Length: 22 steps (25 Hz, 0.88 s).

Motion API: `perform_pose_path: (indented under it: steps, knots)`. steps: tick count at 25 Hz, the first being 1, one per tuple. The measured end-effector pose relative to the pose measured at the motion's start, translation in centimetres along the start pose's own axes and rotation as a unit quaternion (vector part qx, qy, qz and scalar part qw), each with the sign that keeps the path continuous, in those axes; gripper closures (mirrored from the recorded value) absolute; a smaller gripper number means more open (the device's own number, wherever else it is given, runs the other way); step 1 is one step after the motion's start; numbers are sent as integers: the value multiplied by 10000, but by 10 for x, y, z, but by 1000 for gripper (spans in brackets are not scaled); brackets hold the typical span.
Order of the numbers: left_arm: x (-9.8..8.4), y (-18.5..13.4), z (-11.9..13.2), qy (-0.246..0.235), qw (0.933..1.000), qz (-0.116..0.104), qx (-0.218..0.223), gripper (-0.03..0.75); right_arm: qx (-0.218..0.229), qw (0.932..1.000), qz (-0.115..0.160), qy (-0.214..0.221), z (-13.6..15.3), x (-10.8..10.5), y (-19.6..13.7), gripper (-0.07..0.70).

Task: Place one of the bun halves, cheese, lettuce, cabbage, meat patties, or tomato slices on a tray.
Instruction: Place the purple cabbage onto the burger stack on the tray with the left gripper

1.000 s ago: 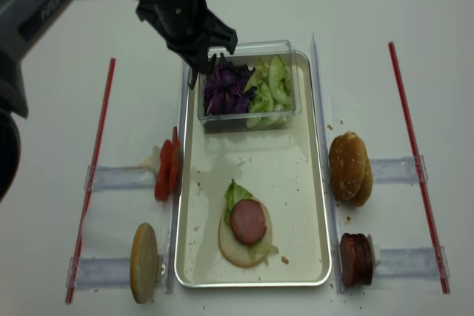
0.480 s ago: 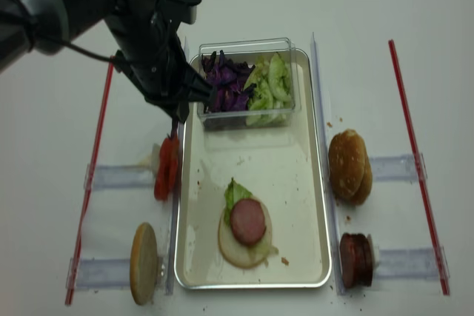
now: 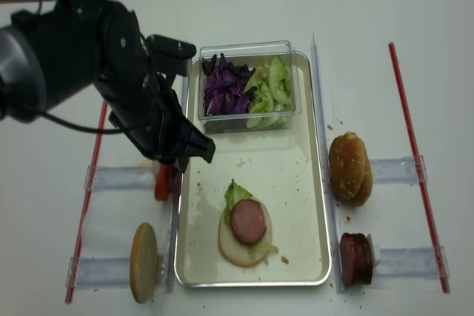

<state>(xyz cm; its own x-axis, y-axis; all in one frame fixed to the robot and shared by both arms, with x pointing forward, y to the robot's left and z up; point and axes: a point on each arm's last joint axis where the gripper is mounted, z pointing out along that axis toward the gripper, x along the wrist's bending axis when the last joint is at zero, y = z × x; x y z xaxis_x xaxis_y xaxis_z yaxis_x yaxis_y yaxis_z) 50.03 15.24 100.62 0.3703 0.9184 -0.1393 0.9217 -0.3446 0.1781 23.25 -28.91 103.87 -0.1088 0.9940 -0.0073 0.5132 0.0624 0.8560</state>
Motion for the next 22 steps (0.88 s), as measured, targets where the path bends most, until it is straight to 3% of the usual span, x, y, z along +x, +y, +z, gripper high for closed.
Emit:
perform_pose_path:
  steps: [6,12,17,22]
  knots:
    - [-23,-15,8,-129,9996,245,58,652,1,10000,-4,-8,0,0,0,244]
    - [-26,-14,9,-144,9995,284,-44,652,1,10000,-4,-8,0,0,0,244]
    - [-26,-14,9,-188,9963,832,-73,652,1,10000,-4,-8,0,0,0,244]
    - [-34,-15,9,-619,9865,1511,-122,652,1,10000,-4,-8,0,0,0,244]
